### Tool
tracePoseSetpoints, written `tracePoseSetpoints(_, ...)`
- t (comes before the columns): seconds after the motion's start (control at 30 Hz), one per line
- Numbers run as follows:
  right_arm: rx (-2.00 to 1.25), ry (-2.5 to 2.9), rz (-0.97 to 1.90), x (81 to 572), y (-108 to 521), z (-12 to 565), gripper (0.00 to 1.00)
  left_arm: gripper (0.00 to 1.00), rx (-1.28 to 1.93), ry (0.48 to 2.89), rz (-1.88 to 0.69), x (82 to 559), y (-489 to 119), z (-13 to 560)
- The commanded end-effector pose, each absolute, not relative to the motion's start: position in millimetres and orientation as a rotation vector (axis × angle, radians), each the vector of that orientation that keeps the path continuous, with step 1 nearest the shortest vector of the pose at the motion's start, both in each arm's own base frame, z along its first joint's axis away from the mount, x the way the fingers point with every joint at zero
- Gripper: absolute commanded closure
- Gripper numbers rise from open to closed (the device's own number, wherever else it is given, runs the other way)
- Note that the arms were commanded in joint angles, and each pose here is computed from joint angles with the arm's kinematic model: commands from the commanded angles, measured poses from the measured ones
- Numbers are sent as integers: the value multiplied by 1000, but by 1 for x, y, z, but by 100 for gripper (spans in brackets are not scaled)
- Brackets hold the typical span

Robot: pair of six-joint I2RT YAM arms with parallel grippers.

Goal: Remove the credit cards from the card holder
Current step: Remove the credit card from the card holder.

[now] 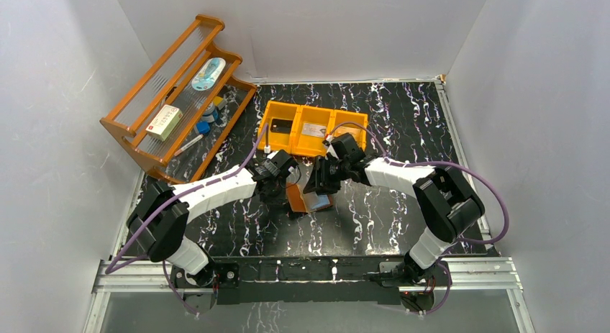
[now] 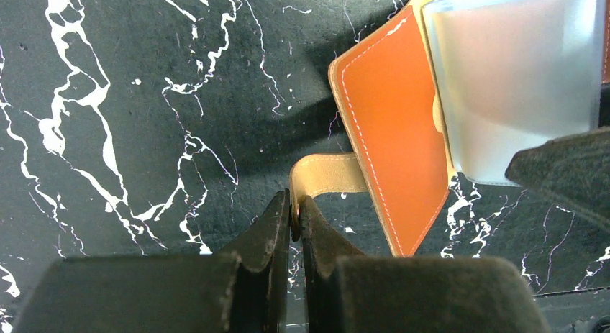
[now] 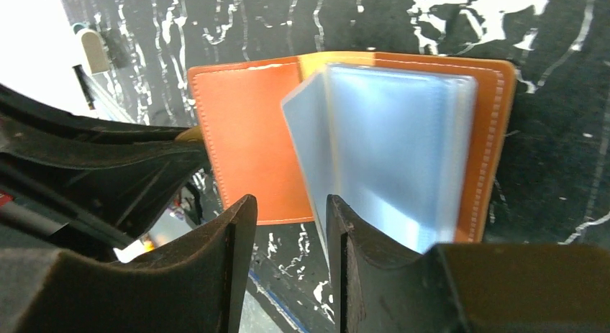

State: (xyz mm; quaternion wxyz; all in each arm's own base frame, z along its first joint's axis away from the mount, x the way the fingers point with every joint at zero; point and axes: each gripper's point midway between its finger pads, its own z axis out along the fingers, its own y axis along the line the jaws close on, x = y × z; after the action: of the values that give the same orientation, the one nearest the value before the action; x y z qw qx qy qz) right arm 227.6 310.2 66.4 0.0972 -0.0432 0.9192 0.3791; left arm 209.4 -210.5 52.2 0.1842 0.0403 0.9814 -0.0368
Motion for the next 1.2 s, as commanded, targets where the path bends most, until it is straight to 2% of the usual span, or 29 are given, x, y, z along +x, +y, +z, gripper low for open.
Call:
tracePoseSetpoints(0.0, -206, 2608, 1316, 226, 334, 101, 50, 100, 102, 2769, -97, 209, -208, 51)
tracePoseSetpoints(0.2, -303, 2646, 1368, 212, 352, 94, 49, 100, 76, 2753, -80, 211, -204, 53)
tracePoseSetpoints(0.5, -232, 2746, 1335, 202, 360, 57, 49, 100, -13, 2777, -73, 211, -193, 48)
tracePoseSetpoints(0.57, -209, 2756, 1323, 202, 358, 52, 44, 100, -31, 2784, -89, 211, -192, 47)
tracePoseSetpoints(0.67, -175, 2768, 1274, 203, 353, 44, 42, 96, -43, 2790, -116, 211, -193, 46)
tracePoseSetpoints(0.8, -112, 2811, 1184, 202, 343, 29, 51, 79, -55, 2788, -145, 214, -195, 49)
tracePoseSetpoints(0.87, -51, 2834, 1144, 202, 338, 23, 58, 64, -56, 2769, -183, 217, -200, 56)
tracePoseSetpoints(1.0, -12, 2866, 1069, 203, 332, 14, 62, 38, -59, 2730, -253, 223, -209, 67)
tracePoseSetpoints(1.07, -13, 2871, 1046, 204, 330, 12, 62, 32, -55, 2726, -291, 225, -215, 67)
tracePoseSetpoints(1.17, -1, 2880, 1012, 204, 326, 10, 63, 29, -46, 2734, -317, 227, -222, 66)
